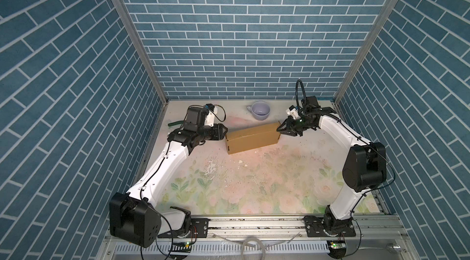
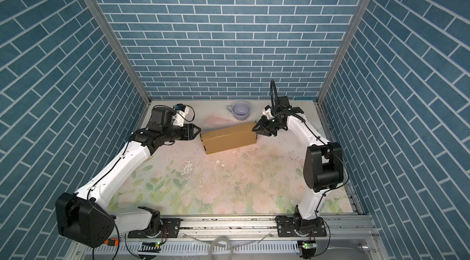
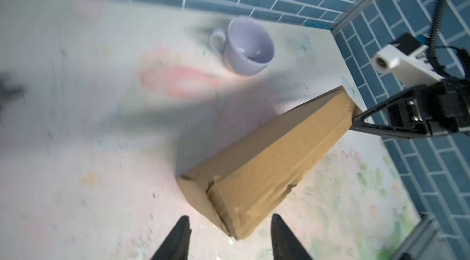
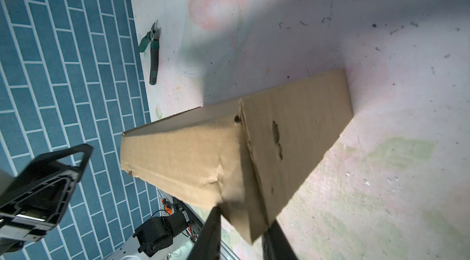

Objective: Assemble paper box
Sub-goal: Turn over the paper box at the center of the table.

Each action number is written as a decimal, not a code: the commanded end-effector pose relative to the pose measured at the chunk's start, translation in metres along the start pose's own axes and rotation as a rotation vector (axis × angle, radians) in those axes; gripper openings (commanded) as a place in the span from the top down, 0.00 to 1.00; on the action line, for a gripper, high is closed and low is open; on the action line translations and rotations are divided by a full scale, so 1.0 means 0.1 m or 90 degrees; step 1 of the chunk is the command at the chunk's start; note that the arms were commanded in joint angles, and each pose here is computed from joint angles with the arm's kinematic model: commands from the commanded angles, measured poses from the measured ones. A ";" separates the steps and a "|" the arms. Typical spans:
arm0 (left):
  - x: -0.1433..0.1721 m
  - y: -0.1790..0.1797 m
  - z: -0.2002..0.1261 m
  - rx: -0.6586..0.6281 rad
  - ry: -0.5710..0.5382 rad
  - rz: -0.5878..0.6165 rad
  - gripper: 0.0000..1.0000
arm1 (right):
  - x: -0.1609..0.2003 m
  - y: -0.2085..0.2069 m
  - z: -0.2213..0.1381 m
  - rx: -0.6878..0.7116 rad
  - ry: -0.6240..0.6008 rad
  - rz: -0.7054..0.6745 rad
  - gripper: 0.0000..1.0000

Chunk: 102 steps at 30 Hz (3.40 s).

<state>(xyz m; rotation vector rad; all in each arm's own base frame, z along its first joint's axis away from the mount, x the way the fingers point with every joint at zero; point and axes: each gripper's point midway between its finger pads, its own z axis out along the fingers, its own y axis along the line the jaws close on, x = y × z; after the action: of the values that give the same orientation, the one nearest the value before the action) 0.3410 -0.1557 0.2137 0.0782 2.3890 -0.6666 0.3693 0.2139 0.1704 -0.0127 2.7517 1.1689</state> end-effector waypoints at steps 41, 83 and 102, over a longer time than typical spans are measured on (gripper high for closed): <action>1.10 0.73 0.75 -0.059 0.165 -0.155 0.81 | 0.04 -0.26 0.16 0.044 0.020 0.051 0.80; 1.25 0.40 0.49 -0.064 0.092 -0.131 0.21 | 0.56 -0.80 0.20 0.211 0.007 -0.006 0.34; 0.13 0.50 0.15 -0.181 -0.101 0.107 0.15 | -0.01 -0.81 -0.76 0.244 -0.285 -0.041 0.24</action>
<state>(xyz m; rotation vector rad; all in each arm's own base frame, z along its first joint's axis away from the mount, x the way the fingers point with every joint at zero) 0.3485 -0.1499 0.1544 -0.0056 2.3548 -0.4781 0.3412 0.1501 0.1309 0.1871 2.6856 0.7933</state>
